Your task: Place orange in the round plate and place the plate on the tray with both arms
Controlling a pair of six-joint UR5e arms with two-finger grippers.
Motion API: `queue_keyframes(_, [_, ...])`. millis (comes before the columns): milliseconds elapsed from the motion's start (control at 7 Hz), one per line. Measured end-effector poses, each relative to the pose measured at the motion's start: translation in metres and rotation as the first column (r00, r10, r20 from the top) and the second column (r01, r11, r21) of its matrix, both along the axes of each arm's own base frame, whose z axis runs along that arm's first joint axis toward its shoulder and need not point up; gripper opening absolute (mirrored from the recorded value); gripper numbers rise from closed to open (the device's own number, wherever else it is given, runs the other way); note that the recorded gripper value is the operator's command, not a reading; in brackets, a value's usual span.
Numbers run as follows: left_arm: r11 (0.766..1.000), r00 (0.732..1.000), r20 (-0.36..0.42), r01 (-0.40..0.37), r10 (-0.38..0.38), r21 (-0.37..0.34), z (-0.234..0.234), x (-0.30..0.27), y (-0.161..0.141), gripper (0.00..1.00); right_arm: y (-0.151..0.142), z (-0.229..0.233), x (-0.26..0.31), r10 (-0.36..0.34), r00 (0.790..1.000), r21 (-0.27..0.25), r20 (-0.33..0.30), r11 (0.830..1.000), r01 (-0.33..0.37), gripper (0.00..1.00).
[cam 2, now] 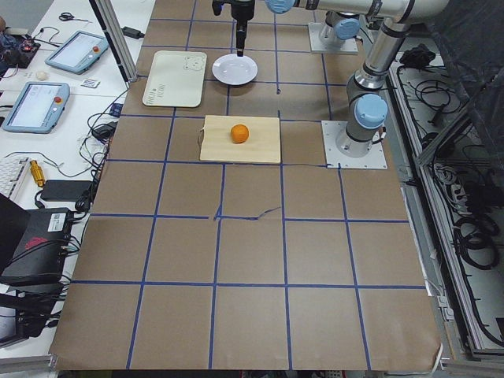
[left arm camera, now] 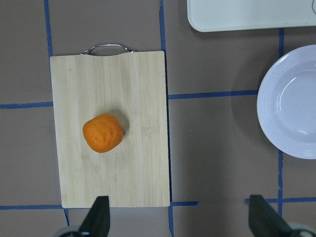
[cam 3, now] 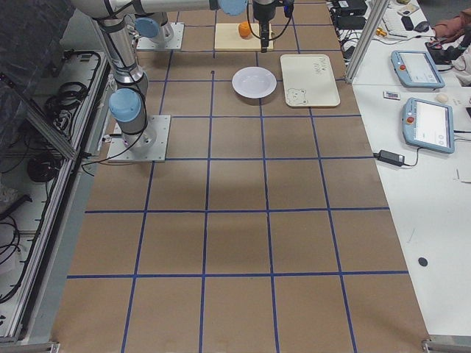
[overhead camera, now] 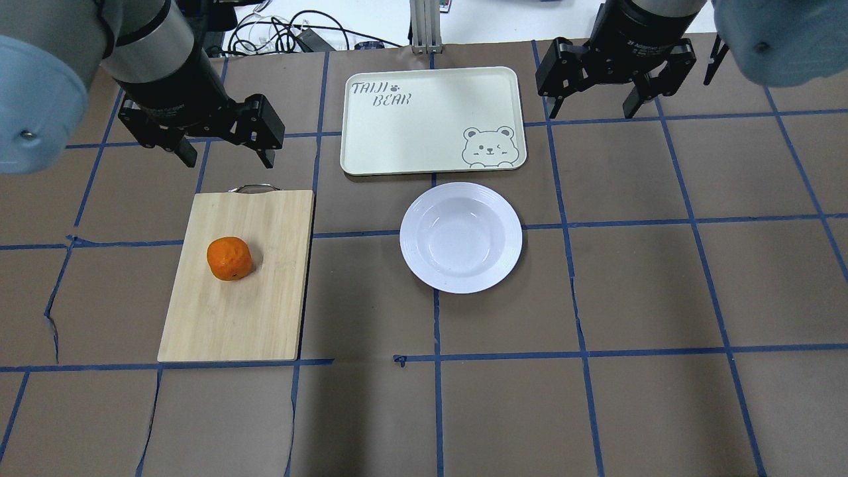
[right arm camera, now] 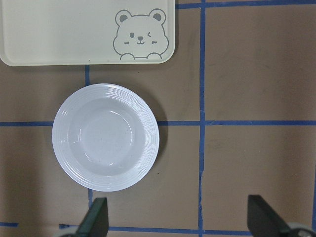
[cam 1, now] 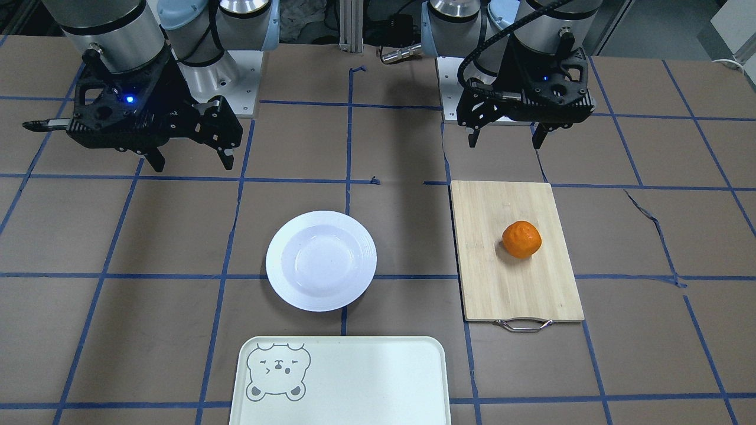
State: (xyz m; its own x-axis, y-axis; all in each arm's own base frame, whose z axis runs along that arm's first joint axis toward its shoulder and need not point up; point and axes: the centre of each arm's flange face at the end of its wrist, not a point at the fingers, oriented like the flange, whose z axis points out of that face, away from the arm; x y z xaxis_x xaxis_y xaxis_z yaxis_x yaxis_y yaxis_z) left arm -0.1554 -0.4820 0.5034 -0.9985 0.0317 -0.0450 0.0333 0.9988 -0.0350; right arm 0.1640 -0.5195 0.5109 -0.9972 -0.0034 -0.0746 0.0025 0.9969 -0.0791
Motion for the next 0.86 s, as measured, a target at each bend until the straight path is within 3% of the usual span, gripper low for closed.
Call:
queue_keyframes(286, [0.996, 0.998, 0.008, -0.055, 0.055, 0.068, -0.038, 0.026, -0.026, 1.0, 0.0, 0.0, -0.001, -0.001, 1.0, 0.0, -0.005, 1.0, 0.001, 1.0])
queue_keyframes(571, [0.971, 0.986, 0.074, -0.162, 0.151, 0.175, -0.107, 0.088, -0.057, 1.0, 0.0, 0.0, -0.001, -0.001, 1.0, 0.002, -0.007, 1.0, 0.001, 1.0])
queue_keyframes(857, [0.961, 0.978, 0.112, -0.197, 0.177, 0.194, -0.182, 0.113, -0.077, 1.0, 0.0, 0.0, -0.001, -0.001, 1.0, 0.002, -0.009, 1.0, 0.001, 1.0])
